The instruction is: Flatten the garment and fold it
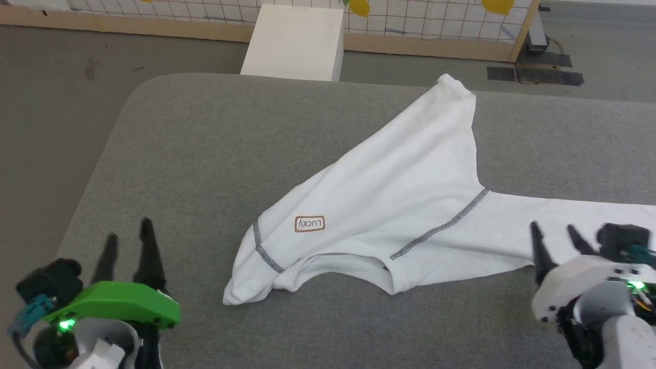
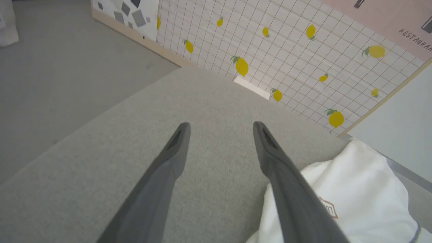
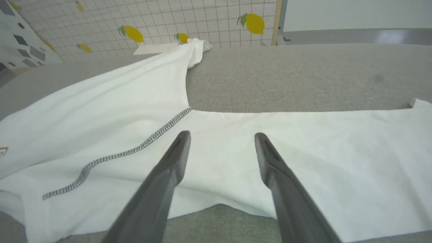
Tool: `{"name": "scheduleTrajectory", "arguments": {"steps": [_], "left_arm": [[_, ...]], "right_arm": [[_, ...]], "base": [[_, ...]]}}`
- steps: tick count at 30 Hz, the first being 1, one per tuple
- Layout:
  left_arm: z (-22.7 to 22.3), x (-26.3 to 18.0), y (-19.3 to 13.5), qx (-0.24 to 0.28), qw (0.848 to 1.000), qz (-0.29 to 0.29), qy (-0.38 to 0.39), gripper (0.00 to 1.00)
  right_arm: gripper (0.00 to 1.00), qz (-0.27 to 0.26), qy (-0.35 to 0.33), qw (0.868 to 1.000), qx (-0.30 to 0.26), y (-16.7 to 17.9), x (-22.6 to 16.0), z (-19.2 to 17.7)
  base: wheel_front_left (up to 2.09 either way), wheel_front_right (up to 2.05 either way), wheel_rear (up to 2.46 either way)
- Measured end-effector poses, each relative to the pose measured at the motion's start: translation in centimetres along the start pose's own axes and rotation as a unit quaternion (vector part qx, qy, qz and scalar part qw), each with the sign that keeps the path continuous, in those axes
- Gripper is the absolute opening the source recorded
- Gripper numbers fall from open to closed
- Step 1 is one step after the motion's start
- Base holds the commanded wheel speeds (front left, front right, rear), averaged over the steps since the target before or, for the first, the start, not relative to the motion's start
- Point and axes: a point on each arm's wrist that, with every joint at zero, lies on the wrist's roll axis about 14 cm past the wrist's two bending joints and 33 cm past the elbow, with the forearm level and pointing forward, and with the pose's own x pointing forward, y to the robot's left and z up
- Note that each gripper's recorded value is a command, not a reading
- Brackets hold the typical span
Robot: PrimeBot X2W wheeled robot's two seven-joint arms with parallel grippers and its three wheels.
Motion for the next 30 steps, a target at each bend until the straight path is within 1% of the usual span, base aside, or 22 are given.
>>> {"name": "scheduleTrajectory", "arguments": {"steps": [2, 4, 5, 8, 10, 12, 15, 17, 19, 20, 21, 22, 24, 27, 30], "left_arm": [[2.4, 0.2, -0.8, 0.049, 0.996, -0.026, -0.073, 1.00], [3.2, 0.1, -1.6, 0.082, 0.989, -0.044, -0.112, 1.00], [3.2, 0.1, -1.9, 0.097, 0.986, -0.052, -0.125, 1.00], [2.3, 0.2, -2.7, 0.130, 0.981, -0.068, -0.128, 1.00], [1.4, 0.2, -2.9, 0.142, 0.980, -0.075, -0.120, 1.00], [0.8, 0.4, -3.0, 0.152, 0.979, -0.077, -0.114, 1.00], [0.4, 0.6, -3.1, 0.148, 0.980, -0.075, -0.110, 1.00], [0.2, 0.6, -3.0, 0.145, 0.981, -0.071, -0.108, 1.00], [-0.1, 0.7, -2.7, 0.144, 0.982, -0.065, -0.104, 1.00], [-0.2, 0.7, -2.6, 0.143, 0.982, -0.063, -0.103, 1.00], [-0.1, 0.8, -2.4, 0.141, 0.983, -0.058, -0.104, 1.00], [-0.1, 0.8, -2.3, 0.138, 0.983, -0.054, -0.105, 1.00], [0.0, 0.9, -2.3, 0.134, 0.984, -0.054, -0.107, 1.00], [0.2, 0.9, -2.4, 0.130, 0.984, -0.054, -0.110, 1.00], [0.3, 1.0, -2.6, 0.129, 0.984, -0.057, -0.114, 1.00]], "right_arm": [[1.00, 0.013, 0.060, 0.998, -0.025, 1.0, -0.1, -1.7], [1.00, 0.028, 0.102, 0.993, -0.053, 2.2, 0.0, -2.6], [1.00, 0.038, 0.124, 0.989, -0.065, 2.9, 0.1, -3.1], [1.00, 0.064, 0.179, 0.976, -0.110, 4.7, 0.4, -4.0], [1.00, 0.070, 0.211, 0.965, -0.135, 4.9, 0.6, -4.8], [1.00, 0.069, 0.249, 0.952, -0.165, 4.4, 0.7, -5.8], [1.00, 0.071, 0.298, 0.932, -0.194, 4.0, 0.7, -7.5], [1.00, 0.078, 0.313, 0.923, -0.209, 4.1, 0.8, -8.0], [1.00, 0.081, 0.315, 0.920, -0.219, 4.1, 1.4, -7.9], [0.76, 0.081, 0.316, 0.919, -0.223, 4.0, 1.5, -7.9], [0.22, 0.082, 0.316, 0.919, -0.222, 4.0, 1.7, -7.9], [0.00, 0.084, 0.316, 0.921, -0.214, 4.1, 1.9, -7.8], [0.00, 0.087, 0.312, 0.923, -0.206, 4.1, 2.0, -7.6], [0.00, 0.073, 0.305, 0.930, -0.192, 2.5, 2.1, -6.7], [0.00, 0.030, 0.310, 0.933, -0.178, -1.5, 1.4, -5.7]], "base": [[0.00, 0.00, 0.00], [0.00, 0.00, 0.00], [0.00, 0.00, 0.00], [0.00, 0.00, 0.00], [0.00, 0.00, 0.00], [0.00, 0.00, 0.00], [0.00, 0.00, 0.00], [0.00, 0.00, 0.00], [0.00, 0.00, 0.00], [0.00, 0.00, 0.00], [0.00, 0.00, 0.00], [0.00, 0.00, 0.00], [0.00, 0.00, 0.00], [0.00, 0.00, 0.00], [0.00, 0.00, 0.00]]}}
